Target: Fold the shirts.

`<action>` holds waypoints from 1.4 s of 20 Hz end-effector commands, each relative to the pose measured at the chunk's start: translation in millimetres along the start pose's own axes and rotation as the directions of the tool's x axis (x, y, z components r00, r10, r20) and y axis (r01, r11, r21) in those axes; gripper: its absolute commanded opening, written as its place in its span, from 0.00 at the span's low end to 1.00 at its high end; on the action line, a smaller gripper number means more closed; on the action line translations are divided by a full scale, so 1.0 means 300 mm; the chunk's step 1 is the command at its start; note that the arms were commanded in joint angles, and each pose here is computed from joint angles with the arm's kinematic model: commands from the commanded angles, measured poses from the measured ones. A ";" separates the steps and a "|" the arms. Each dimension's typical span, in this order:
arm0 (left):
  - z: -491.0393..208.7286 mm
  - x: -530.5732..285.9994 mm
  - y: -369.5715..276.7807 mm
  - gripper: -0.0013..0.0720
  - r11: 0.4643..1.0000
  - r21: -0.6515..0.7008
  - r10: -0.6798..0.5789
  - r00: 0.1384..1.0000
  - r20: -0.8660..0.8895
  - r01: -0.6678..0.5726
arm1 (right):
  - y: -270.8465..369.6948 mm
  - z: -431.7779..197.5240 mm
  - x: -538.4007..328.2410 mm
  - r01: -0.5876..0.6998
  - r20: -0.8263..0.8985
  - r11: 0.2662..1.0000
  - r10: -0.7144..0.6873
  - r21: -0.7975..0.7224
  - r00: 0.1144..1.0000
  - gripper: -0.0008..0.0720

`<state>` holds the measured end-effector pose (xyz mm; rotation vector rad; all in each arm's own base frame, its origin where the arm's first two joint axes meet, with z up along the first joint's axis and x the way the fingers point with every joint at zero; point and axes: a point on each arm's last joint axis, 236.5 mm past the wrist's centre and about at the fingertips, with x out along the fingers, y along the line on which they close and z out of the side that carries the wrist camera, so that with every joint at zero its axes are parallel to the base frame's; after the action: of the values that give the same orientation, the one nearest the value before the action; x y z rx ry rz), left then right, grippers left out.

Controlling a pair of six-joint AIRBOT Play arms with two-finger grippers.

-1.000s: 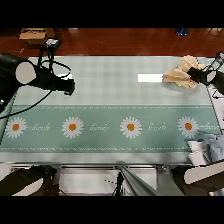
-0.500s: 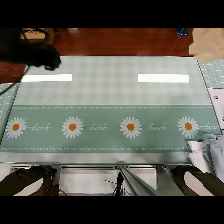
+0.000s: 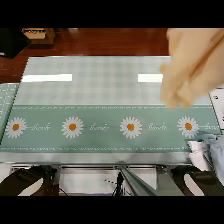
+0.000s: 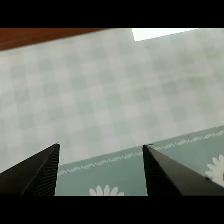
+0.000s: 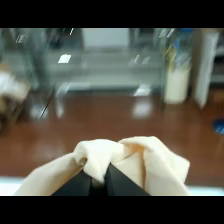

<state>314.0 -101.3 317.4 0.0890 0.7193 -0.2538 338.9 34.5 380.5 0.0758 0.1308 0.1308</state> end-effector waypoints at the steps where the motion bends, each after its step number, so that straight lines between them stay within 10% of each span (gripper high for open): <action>1: -0.103 0.008 0.005 0.88 1.000 0.002 0.006 0.993 -0.120 -0.006 | 0.227 -0.282 0.054 -0.225 -0.326 0.973 0.227 0.043 0.918 0.05; 12: -0.514 0.282 0.015 0.88 0.999 0.039 0.043 0.862 -0.504 -0.027 | 1.045 -1.163 0.207 -0.597 -0.751 0.795 0.458 0.107 0.475 0.05; 14: -0.579 0.311 0.017 0.88 0.999 0.044 0.048 0.834 -0.550 -0.028 | 1.056 -1.214 0.238 -0.590 -0.755 0.801 0.450 0.105 0.476 0.37; 15: -0.599 0.318 0.019 0.88 0.999 0.046 0.050 0.824 -0.564 -0.029 | 1.036 -1.208 0.263 -0.576 -0.749 0.811 0.445 0.104 0.491 0.59; 23: -0.598 0.347 0.015 0.88 0.998 0.051 0.045 0.837 -0.545 -0.020 | 0.264 -0.789 0.416 -0.191 -0.636 0.981 0.118 -0.046 0.762 0.67; 28: -0.735 0.484 0.005 0.88 0.998 0.065 0.034 0.823 -0.568 0.004 | -0.159 -0.870 0.286 0.006 -0.774 0.998 -0.054 -0.065 0.631 0.69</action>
<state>276.5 -88.9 85.2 0.2308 1.3062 -0.2163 417.4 82.4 122.4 -0.0597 0.8924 0.2253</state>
